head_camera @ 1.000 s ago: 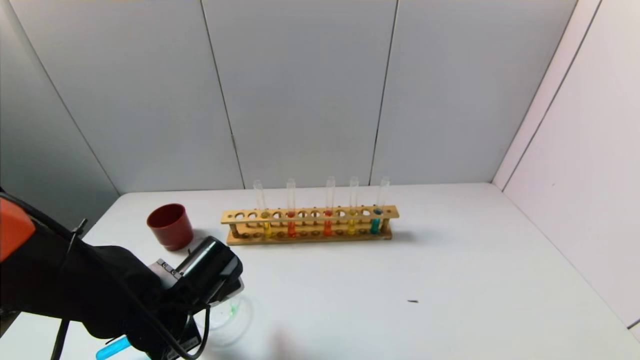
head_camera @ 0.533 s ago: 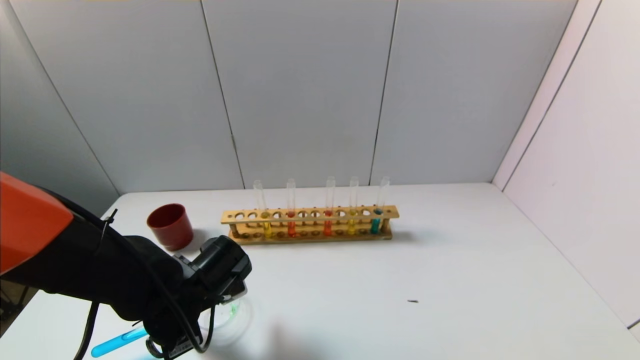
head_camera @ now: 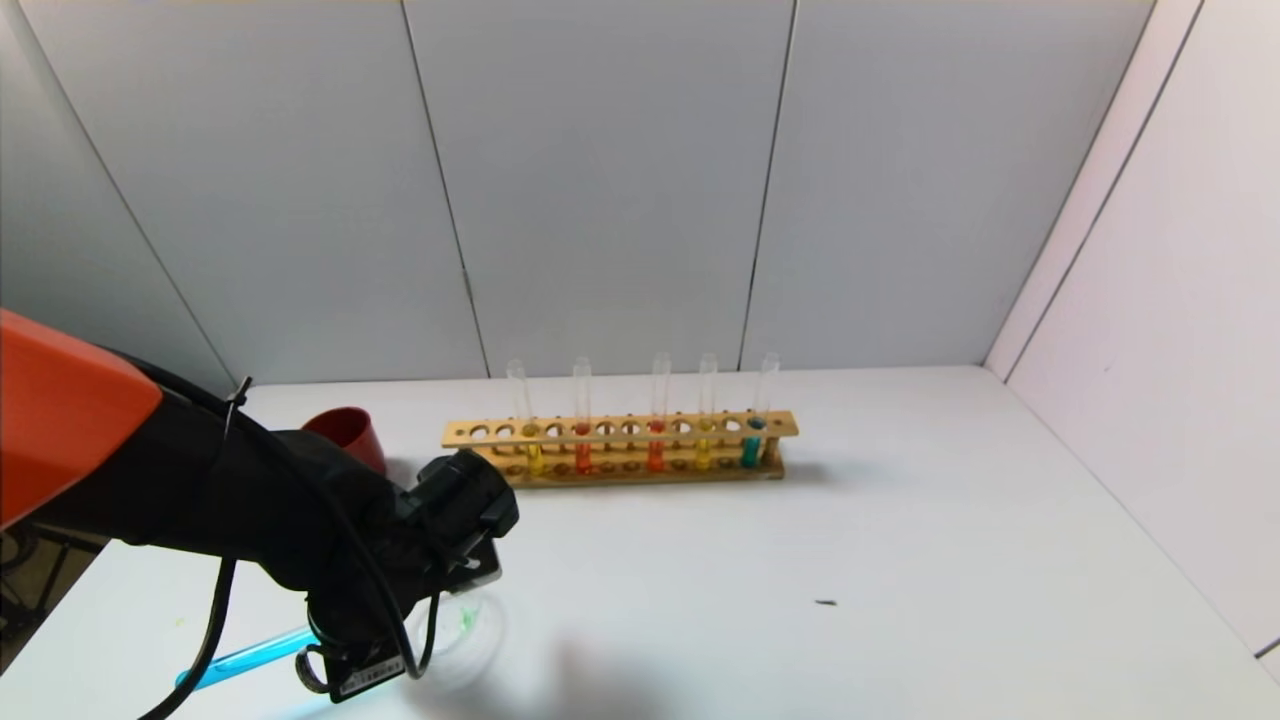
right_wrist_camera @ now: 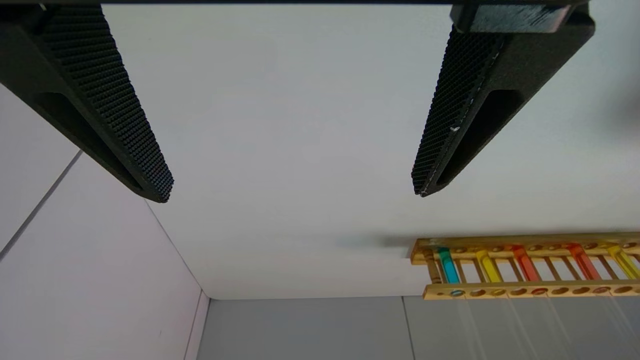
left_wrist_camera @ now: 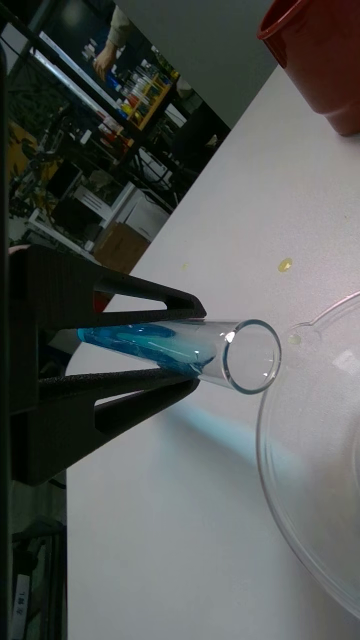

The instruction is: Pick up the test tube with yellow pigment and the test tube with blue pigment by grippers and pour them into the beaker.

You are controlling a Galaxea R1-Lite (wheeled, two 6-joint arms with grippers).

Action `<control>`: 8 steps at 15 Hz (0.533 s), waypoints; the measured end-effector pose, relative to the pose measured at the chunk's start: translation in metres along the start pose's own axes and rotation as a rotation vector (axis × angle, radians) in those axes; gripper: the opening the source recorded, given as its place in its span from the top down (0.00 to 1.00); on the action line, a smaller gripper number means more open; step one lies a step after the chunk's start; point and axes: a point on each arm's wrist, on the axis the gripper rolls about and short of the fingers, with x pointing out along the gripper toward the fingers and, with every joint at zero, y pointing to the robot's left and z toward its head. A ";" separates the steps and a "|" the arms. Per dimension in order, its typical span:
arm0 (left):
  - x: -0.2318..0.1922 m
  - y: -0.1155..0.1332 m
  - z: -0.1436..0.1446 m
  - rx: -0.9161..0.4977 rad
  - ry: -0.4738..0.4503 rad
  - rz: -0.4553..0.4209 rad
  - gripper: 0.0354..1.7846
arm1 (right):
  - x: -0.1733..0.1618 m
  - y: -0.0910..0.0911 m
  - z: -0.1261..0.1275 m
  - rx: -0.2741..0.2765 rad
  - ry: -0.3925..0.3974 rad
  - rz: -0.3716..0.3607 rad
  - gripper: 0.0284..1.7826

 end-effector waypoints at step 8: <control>-0.009 0.009 0.006 0.070 0.060 -0.004 0.85 | 0.000 0.000 0.000 0.000 0.000 0.000 0.02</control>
